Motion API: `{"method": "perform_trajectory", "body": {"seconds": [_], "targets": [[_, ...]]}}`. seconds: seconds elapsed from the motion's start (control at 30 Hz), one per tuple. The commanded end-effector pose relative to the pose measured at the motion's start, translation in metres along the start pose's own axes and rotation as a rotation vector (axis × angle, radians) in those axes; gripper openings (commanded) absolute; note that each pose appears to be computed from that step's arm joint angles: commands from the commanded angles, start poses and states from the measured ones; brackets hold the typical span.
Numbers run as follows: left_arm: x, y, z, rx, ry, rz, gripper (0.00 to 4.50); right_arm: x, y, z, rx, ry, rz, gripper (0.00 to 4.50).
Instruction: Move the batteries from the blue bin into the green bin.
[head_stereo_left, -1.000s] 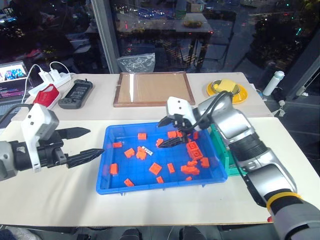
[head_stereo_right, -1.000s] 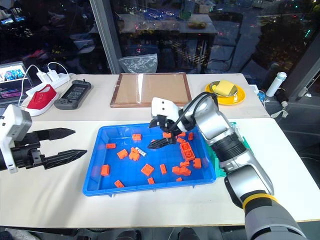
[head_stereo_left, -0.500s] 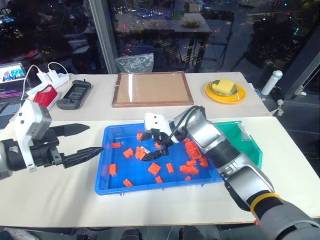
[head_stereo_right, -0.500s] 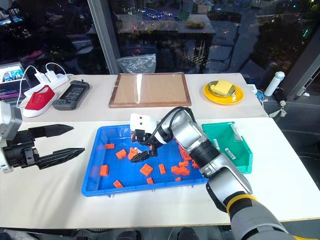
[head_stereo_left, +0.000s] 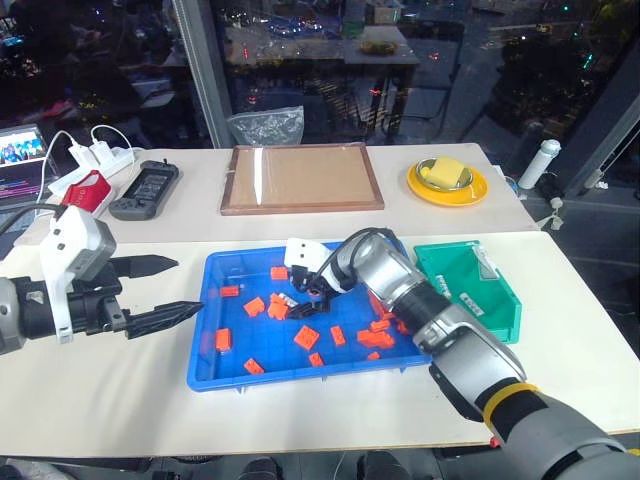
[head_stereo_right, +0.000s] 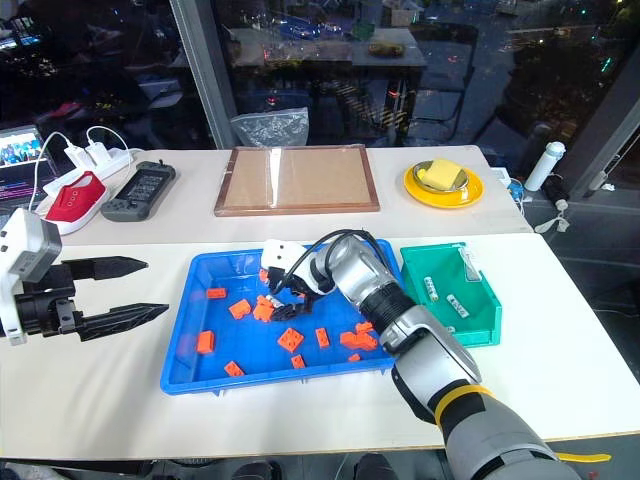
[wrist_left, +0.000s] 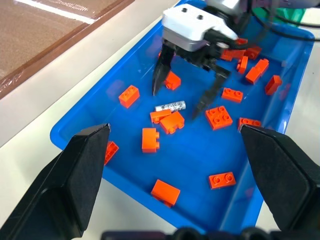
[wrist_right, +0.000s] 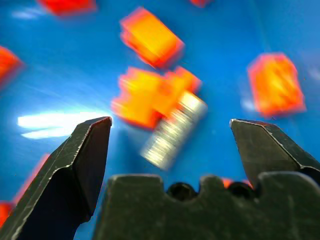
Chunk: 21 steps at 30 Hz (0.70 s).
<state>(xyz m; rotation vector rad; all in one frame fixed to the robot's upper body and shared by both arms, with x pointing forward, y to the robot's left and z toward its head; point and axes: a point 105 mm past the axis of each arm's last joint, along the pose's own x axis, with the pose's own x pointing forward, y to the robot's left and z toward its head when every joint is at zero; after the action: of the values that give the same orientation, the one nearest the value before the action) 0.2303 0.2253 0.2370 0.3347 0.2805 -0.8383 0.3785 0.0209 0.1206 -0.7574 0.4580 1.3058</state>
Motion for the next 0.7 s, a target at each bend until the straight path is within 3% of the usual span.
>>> {"method": "perform_trajectory", "body": {"seconds": [0.03, 0.1, 0.2, 0.5, 0.7], "targets": [[-0.001, -0.001, 0.003, 0.036, 0.020, -0.004, 4.50, 0.005, -0.001, 0.004, -0.050, 0.009, -0.005, 3.92], [-0.001, -0.002, 0.001, 0.039, 0.033, -0.014, 4.50, 0.009, -0.002, 0.000, -0.029, 0.018, -0.010, 3.92], [-0.001, -0.004, -0.001, 0.042, 0.047, -0.021, 4.50, 0.012, -0.003, -0.002, 0.011, 0.015, -0.026, 3.23], [0.003, -0.004, 0.001, 0.046, 0.037, -0.034, 4.50, 0.008, -0.004, -0.002, -0.016, 0.001, -0.029, 0.30], [0.005, -0.005, 0.002, 0.046, 0.038, -0.055, 4.50, -0.030, -0.012, 0.016, -0.010, -0.117, -0.029, 0.26]]}}
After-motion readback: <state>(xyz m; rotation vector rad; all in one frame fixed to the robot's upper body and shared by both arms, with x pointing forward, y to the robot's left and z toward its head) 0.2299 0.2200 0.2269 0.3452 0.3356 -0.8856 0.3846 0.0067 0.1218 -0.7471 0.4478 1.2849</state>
